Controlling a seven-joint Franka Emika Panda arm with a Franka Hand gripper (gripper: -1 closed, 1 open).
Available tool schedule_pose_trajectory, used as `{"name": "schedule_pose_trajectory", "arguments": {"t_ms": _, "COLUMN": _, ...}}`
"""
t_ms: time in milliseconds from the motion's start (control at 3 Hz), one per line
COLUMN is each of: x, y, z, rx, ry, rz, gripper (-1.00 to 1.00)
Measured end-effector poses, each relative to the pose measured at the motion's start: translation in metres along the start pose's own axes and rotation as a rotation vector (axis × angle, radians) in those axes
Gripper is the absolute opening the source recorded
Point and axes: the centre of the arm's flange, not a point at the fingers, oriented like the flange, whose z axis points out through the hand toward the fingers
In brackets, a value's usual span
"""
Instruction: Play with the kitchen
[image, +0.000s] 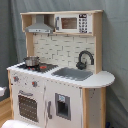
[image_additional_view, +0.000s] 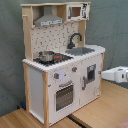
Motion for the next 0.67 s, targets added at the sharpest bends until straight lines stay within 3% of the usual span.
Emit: {"name": "schedule_pose_trajectory", "arguments": {"t_ms": 667, "x": -0.049, "y": 0.033, "z": 0.009, "rx": -0.022, "ry": 0.022, "rz": -0.01, "gripper": 1.0}}
